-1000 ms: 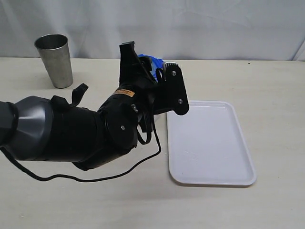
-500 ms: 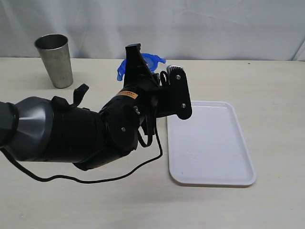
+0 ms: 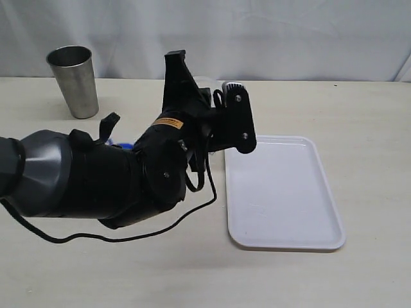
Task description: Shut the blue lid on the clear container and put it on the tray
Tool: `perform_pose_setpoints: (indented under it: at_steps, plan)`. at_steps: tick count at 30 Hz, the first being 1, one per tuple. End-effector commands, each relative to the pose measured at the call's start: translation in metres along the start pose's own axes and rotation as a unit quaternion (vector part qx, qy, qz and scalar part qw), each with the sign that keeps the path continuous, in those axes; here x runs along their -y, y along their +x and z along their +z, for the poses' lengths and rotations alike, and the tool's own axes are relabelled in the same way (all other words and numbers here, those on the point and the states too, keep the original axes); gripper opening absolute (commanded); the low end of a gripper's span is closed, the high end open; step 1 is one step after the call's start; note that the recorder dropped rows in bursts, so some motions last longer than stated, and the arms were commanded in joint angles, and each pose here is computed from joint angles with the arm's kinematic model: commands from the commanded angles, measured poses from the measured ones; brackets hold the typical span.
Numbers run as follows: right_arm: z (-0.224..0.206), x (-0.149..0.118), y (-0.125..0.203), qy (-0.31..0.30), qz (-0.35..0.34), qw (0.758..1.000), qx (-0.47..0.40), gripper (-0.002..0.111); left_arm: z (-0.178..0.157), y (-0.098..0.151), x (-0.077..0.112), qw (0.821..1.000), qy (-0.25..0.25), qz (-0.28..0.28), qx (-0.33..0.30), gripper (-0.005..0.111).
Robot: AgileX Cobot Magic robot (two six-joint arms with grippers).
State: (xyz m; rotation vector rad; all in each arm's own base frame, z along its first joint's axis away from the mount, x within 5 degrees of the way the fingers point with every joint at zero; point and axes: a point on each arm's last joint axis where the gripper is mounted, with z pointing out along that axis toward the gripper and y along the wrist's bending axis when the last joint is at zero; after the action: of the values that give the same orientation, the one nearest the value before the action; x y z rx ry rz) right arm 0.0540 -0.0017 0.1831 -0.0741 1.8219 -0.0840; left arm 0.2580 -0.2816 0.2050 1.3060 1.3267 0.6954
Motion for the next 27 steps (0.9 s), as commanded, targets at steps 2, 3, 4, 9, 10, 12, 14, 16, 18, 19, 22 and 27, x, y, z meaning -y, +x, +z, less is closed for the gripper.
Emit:
perform_pose_setpoints:
  at_steps: [2,3,4,9,10,12,14,16,18,19,22,27]
  plan:
    - [0.0,0.0,0.0,-0.001,0.001,1.0,0.001,0.004,-0.011,0.003,-0.024,0.997,-0.042,-0.052,-0.026,0.0]
    - [0.0,0.0,0.0,-0.001,0.001,1.0,0.001,0.004,-0.015,0.005,-0.03,0.996,-0.043,-0.069,-0.03,0.0]
    - [0.0,0.0,0.0,-0.001,0.001,1.0,0.001,0.004,-0.019,0.006,-0.037,0.993,-0.045,-0.099,-0.039,0.0]
    - [0.0,0.0,0.0,-0.001,0.001,1.0,0.001,0.004,-0.043,0.022,-0.068,0.965,-0.035,-0.24,-0.102,0.0]
    - [0.0,0.0,0.0,-0.001,0.001,1.0,0.001,0.004,-0.048,0.03,-0.073,0.954,-0.022,-0.271,-0.126,0.0]
    - [0.0,0.0,0.0,-0.001,0.001,1.0,0.001,0.004,-0.053,0.046,-0.085,0.943,0.008,-0.291,-0.159,0.0]
    - [0.0,0.0,0.0,-0.001,0.001,1.0,0.001,0.004,-0.057,0.068,-0.091,0.93,-0.011,-0.318,-0.183,0.0]
    - [0.0,0.0,0.0,-0.001,0.001,1.0,0.001,0.004,-0.058,0.088,-0.094,0.913,-0.027,-0.351,-0.205,0.0]
    - [0.0,0.0,0.0,-0.001,0.001,1.0,0.001,0.004,-0.055,0.107,-0.092,0.904,-0.018,-0.372,-0.213,0.0]
    - [0.0,0.0,0.0,-0.001,0.001,1.0,0.001,0.004,-0.052,0.116,-0.089,0.898,-0.007,-0.386,-0.213,0.0]
    - [0.0,0.0,0.0,-0.001,0.001,1.0,0.001,0.004,-0.042,0.139,-0.08,0.863,0.046,-0.467,-0.188,0.0]
    - [0.0,0.0,0.0,-0.001,0.001,1.0,0.001,0.004,-0.031,0.174,-0.07,0.779,0.13,-0.597,-0.14,0.0]
